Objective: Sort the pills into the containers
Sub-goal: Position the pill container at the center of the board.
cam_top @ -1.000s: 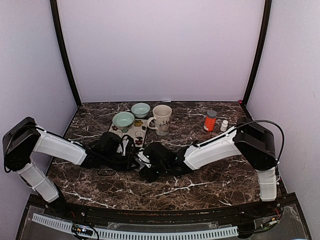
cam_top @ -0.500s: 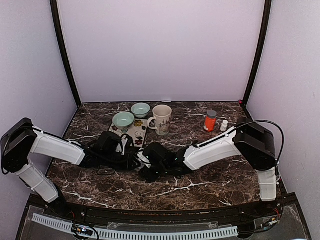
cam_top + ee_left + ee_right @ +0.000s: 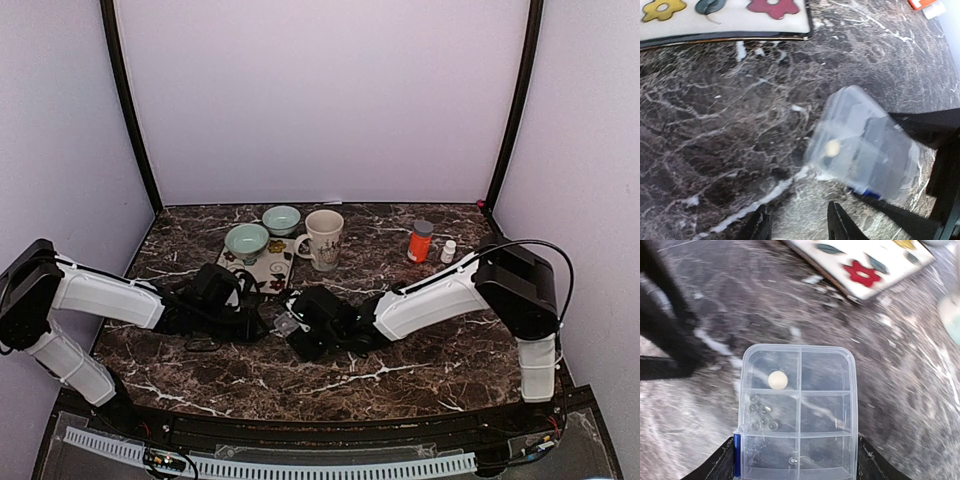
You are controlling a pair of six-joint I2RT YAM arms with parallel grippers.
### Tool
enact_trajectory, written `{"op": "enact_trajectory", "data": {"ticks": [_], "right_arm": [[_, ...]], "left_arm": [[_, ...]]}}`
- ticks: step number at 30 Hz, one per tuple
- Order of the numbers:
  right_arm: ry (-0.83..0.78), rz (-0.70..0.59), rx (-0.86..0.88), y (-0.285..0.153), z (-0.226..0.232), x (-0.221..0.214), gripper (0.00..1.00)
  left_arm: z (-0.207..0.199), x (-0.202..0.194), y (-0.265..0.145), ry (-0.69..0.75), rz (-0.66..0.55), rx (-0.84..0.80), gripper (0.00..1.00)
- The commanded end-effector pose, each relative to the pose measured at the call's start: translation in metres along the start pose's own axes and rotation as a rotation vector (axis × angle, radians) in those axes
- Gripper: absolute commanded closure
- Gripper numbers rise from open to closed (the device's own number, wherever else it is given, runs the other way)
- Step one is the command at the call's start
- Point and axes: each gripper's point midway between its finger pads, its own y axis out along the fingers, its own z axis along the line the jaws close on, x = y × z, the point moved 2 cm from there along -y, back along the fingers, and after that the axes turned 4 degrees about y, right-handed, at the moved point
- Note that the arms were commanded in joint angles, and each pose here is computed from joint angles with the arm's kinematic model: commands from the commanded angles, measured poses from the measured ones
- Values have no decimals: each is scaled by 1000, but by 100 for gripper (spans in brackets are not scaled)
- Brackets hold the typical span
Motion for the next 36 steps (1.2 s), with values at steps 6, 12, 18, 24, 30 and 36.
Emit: {"op": "enact_trajectory", "data": {"ticks": [6, 12, 18, 24, 30, 36], "right_arm": [[107, 109, -211, -12, -61, -33, 71], [199, 148, -303, -13, -93, -41, 81], [292, 163, -385, -5, -131, -37, 81], [369, 189, -451, 9, -173, -39, 81], [427, 209, -491, 19, -203, -40, 81], [490, 211, -508, 22, -218, -47, 81]], "left_arm": [[10, 9, -19, -12, -56, 69, 58], [10, 16, -28, -11, -100, 79, 58], [10, 26, -39, 7, -151, 94, 58], [10, 31, -50, 18, -187, 108, 58], [12, 36, -59, 13, -223, 120, 58], [13, 40, -68, 12, -254, 129, 59]]}}
